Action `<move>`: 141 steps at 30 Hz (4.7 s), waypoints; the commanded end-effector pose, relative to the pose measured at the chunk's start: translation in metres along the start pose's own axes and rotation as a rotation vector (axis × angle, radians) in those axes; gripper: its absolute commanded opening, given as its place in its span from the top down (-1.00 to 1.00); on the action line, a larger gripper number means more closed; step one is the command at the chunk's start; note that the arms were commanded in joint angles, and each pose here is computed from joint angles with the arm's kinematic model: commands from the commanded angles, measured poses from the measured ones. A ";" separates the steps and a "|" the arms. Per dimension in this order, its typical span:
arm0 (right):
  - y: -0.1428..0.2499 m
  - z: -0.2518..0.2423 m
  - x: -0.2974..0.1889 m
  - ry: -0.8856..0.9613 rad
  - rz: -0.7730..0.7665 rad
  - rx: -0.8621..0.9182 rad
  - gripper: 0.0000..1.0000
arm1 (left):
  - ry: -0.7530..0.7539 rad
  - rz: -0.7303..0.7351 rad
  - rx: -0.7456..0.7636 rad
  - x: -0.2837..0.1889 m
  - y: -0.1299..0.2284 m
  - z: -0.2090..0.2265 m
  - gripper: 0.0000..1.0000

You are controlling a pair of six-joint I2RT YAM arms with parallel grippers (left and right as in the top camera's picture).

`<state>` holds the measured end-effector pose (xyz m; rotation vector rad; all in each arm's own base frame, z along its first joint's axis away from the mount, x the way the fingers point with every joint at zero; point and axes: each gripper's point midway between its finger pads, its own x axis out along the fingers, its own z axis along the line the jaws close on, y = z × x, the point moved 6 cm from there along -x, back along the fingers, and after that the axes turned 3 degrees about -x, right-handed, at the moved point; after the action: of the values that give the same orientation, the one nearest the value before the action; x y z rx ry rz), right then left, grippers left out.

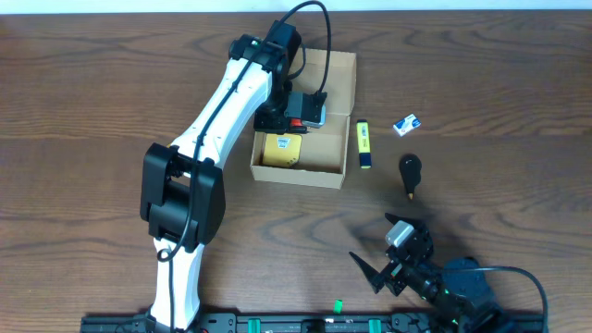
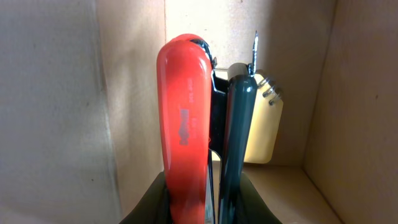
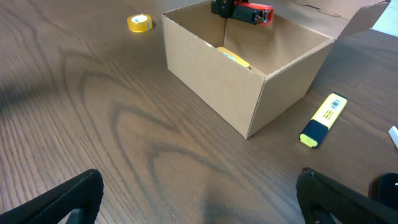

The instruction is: Pack container

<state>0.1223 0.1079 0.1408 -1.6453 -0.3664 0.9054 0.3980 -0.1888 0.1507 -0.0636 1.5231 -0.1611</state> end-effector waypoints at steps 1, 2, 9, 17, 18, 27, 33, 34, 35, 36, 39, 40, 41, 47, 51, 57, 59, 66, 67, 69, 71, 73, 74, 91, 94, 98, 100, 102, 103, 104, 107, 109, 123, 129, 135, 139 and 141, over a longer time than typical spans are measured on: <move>0.001 0.002 0.000 -0.012 -0.003 0.008 -0.99 | 0.009 -0.002 0.034 0.004 0.000 0.000 0.89; 0.001 0.002 0.000 -0.012 -0.003 0.008 -0.98 | 0.012 -0.010 0.034 0.004 -0.001 0.000 0.89; 0.001 0.002 0.000 -0.012 -0.003 0.008 -0.98 | 0.043 -0.014 0.030 0.017 -0.001 -0.001 0.89; 0.001 0.002 0.000 -0.012 -0.003 0.008 -0.99 | 0.096 0.006 0.023 0.049 0.002 0.001 0.89; 0.001 0.002 0.000 -0.012 -0.003 0.008 -0.98 | 0.104 0.012 0.021 0.054 0.003 0.001 0.89; 0.001 0.002 0.000 -0.012 -0.003 0.008 -0.99 | 0.084 0.049 0.011 0.068 0.007 0.008 0.59; 0.001 0.002 0.000 -0.012 -0.003 0.008 -0.99 | 0.085 0.048 -0.029 0.068 0.006 0.008 0.34; 0.001 0.002 0.000 -0.012 -0.003 0.008 -0.98 | 0.084 0.048 -0.039 0.068 0.006 0.008 0.35; 0.001 0.002 0.000 -0.012 -0.003 0.008 -0.99 | 0.084 0.048 -0.042 0.068 0.006 0.008 0.35; 0.001 0.002 0.000 -0.012 -0.003 0.008 -0.99 | 0.085 0.048 -0.044 0.068 0.006 0.007 0.36; 0.001 0.002 0.000 -0.012 -0.003 0.008 -0.98 | 0.084 0.048 -0.045 0.067 0.005 0.007 0.34; 0.001 0.002 0.000 -0.012 -0.003 0.008 -0.99 | 0.083 0.048 -0.044 0.067 0.004 0.007 0.28; 0.001 0.002 0.000 -0.012 -0.003 0.008 -0.99 | 0.080 0.047 -0.042 0.066 0.003 0.007 0.19; 0.001 0.002 0.000 -0.012 -0.003 0.008 -0.99 | 0.077 0.046 -0.036 0.065 0.001 0.006 -0.14; 0.001 0.002 0.000 -0.012 -0.003 0.008 -0.98 | 0.066 0.041 -0.038 0.060 -0.005 0.005 -0.20; 0.001 0.002 0.000 -0.012 -0.003 0.008 -0.99 | -0.004 0.009 -0.035 0.027 -0.024 0.000 -0.34; 0.001 0.002 0.000 -0.012 -0.003 0.008 -0.98 | -0.041 -0.011 -0.041 0.009 -0.031 -0.002 -0.34; 0.001 0.002 0.000 -0.012 -0.003 0.008 -0.98 | -0.140 -0.061 -0.038 -0.045 -0.042 -0.013 -0.37; 0.001 0.002 0.000 -0.012 -0.003 0.008 -0.99 | -0.151 -0.067 -0.037 -0.054 -0.042 -0.015 -0.36; 0.001 0.002 0.000 -0.012 -0.003 0.008 -0.99 | -0.175 -0.077 -0.060 -0.067 -0.041 -0.018 -0.33; 0.001 0.002 0.000 -0.012 -0.003 0.008 -0.98 | -0.195 -0.090 -0.111 -0.081 -0.039 -0.022 -0.32; 0.001 0.002 0.000 -0.012 -0.003 0.008 -0.98 | -0.204 -0.098 -0.155 -0.090 -0.036 -0.025 -0.26; 0.001 0.002 0.000 -0.012 -0.003 0.008 -0.99 | -0.205 -0.101 -0.181 -0.093 -0.034 -0.026 -0.24; 0.001 0.002 0.000 -0.012 -0.003 0.008 -0.99 | -0.201 -0.105 -0.561 -0.113 0.083 -0.001 0.14; 0.001 0.002 0.000 -0.012 -0.003 0.008 -0.98 | -0.238 -0.213 -0.628 -0.121 0.100 0.014 0.14; 0.001 0.002 0.000 -0.012 -0.003 0.008 -0.98 | -0.303 -0.281 -0.878 -0.129 0.124 0.030 0.14; 0.001 0.002 0.000 -0.012 -0.003 0.008 -0.99 | -0.324 -0.321 -1.005 -0.133 0.129 0.036 0.13; 0.001 0.002 0.000 -0.012 -0.003 0.008 -0.99 | -0.342 -0.378 -1.156 -0.137 0.130 0.044 0.13; 0.001 0.002 0.000 -0.012 -0.003 0.008 -0.99 | -0.349 -0.405 -1.215 -0.138 0.129 0.047 0.13; 0.001 0.002 0.000 -0.012 -0.003 0.008 -0.98 | -0.357 -0.432 -1.276 -0.140 0.129 0.051 0.13; 0.001 0.002 0.000 -0.012 -0.003 0.008 -0.99 | -0.374 -0.487 -1.378 -0.145 0.129 0.058 0.14; 0.001 0.002 0.000 -0.012 -0.003 0.008 -0.98 | -0.396 -0.488 -1.438 -0.146 0.133 0.060 0.14; 0.001 0.002 0.000 -0.012 -0.003 0.008 -0.99 | -0.457 -0.421 -1.300 -0.146 0.137 0.061 0.15; 0.001 0.002 0.000 -0.012 -0.003 0.008 -0.99 | -0.488 -0.322 -0.983 -0.144 0.137 0.059 0.26; 0.001 0.002 0.000 -0.012 -0.003 0.008 -0.98 | -0.442 -0.322 -0.944 -0.140 0.134 0.053 0.62; 0.001 0.002 0.000 -0.012 -0.003 0.008 -0.99 | -0.344 -0.338 -0.951 -0.134 0.128 0.041 0.69; 0.001 0.002 0.000 -0.012 -0.003 0.008 -0.98 | -0.296 -0.366 -0.949 -0.133 0.123 0.036 0.77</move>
<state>0.1223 0.1079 0.1408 -1.6453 -0.3667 0.9051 0.4436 -0.0426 0.2590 -1.0549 1.1233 0.3587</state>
